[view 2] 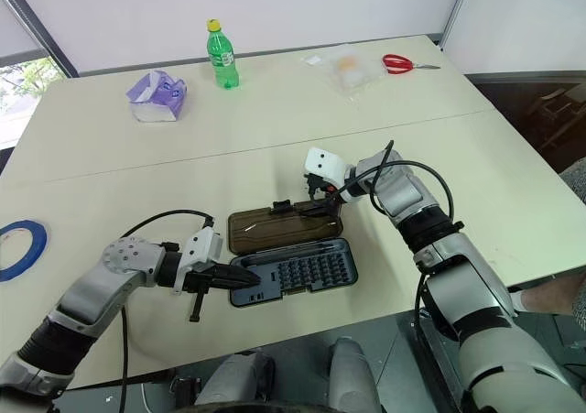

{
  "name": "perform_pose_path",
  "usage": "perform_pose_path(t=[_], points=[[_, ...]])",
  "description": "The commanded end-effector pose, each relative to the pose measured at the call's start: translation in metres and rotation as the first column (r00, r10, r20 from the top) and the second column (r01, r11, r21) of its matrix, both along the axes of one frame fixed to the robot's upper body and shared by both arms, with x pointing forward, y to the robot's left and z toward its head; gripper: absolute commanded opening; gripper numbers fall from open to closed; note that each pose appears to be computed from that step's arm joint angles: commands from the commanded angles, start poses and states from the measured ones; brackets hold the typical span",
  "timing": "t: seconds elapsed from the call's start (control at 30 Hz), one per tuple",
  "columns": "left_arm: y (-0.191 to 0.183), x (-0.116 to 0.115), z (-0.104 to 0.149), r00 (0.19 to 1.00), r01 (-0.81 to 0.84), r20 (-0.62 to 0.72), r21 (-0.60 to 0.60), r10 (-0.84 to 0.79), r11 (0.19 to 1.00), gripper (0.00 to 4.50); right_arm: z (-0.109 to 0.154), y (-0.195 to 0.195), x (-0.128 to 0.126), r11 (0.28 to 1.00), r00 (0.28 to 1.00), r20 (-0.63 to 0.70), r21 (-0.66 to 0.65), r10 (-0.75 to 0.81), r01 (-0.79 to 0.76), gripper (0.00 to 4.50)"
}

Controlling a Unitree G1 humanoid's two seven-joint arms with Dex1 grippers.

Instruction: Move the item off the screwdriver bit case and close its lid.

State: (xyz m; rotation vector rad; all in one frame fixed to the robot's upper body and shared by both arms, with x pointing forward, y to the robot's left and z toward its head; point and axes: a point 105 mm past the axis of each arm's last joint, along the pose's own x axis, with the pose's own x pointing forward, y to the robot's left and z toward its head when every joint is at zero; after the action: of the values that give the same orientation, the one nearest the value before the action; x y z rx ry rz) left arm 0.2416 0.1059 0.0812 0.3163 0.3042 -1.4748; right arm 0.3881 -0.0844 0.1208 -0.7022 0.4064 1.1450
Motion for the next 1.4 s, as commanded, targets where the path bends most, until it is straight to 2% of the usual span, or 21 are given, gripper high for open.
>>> perform_pose_path(t=[0.03, 0.2, 0.23, 0.27, 0.33, 0.5, 0.8, 0.97, 1.17, 1.3, 1.4], points=[[0.008, 0.001, -0.008, 0.998, -0.051, -0.02, 0.043, 0.052, 0.998, 0.04, 0.013, 0.002, 0.008, 1.0, 0.998, 0.061, 0.005, 0.01, -0.01, 4.5], [0.01, 0.004, -0.006, 0.998, -0.062, -0.004, 0.047, 0.062, 0.997, 0.04, 0.009, 0.005, 0.008, 1.0, 0.998, 0.055, 0.012, 0.014, -0.014, 4.5], [0.01, 0.004, -0.006, 0.998, -0.064, -0.002, 0.048, 0.064, 0.997, 0.0, 0.008, 0.005, 0.007, 1.0, 0.999, 0.048, 0.012, 0.018, -0.019, 3.92], [0.01, 0.004, -0.006, 0.998, -0.065, -0.002, 0.048, 0.065, 0.997, 0.0, 0.006, 0.005, 0.007, 1.0, 0.999, 0.044, 0.008, 0.024, -0.024, 3.66], [0.011, 0.006, -0.004, 0.998, -0.069, 0.004, 0.046, 0.069, 0.997, 0.0, 0.002, 0.004, 0.004, 0.999, 0.999, 0.037, -0.011, 0.038, -0.038, 2.73], [0.011, 0.011, -0.001, 0.996, -0.079, 0.031, 0.043, 0.078, 0.996, 0.0, -0.004, 0.003, -0.003, 0.996, 0.996, 0.015, -0.039, 0.085, -0.084, 0.09], [0.013, 0.02, 0.008, 0.99, -0.137, 0.019, 0.0, 0.137, 0.991, 0.0, -0.007, 0.008, -0.011, 0.986, 0.989, 0.023, -0.078, 0.149, -0.147, 0.09], [0.023, 0.037, 0.045, 0.962, -0.267, -0.095, -0.152, 0.255, 0.952, 0.0, 0.023, 0.009, -0.007, 0.979, 0.951, 0.256, -0.143, 0.176, -0.143, 0.09], [0.041, 0.061, 0.101, 0.908, -0.418, -0.2, -0.354, 0.369, 0.837, 0.0, 0.054, 0.012, -0.027, 0.974, 0.846, 0.49, -0.176, 0.21, -0.14, 0.09], [0.058, 0.089, 0.115, 0.838, -0.544, -0.232, -0.425, 0.493, 0.724, 0.0, 0.066, 0.016, -0.045, 0.968, 0.736, 0.63, -0.201, 0.247, -0.153, 0.09], [0.069, 0.113, 0.117, 0.772, -0.629, -0.262, -0.447, 0.579, 0.636, 0.0, 0.072, 0.015, -0.053, 0.972, 0.707, 0.668, -0.195, 0.232, -0.134, 0.09]])
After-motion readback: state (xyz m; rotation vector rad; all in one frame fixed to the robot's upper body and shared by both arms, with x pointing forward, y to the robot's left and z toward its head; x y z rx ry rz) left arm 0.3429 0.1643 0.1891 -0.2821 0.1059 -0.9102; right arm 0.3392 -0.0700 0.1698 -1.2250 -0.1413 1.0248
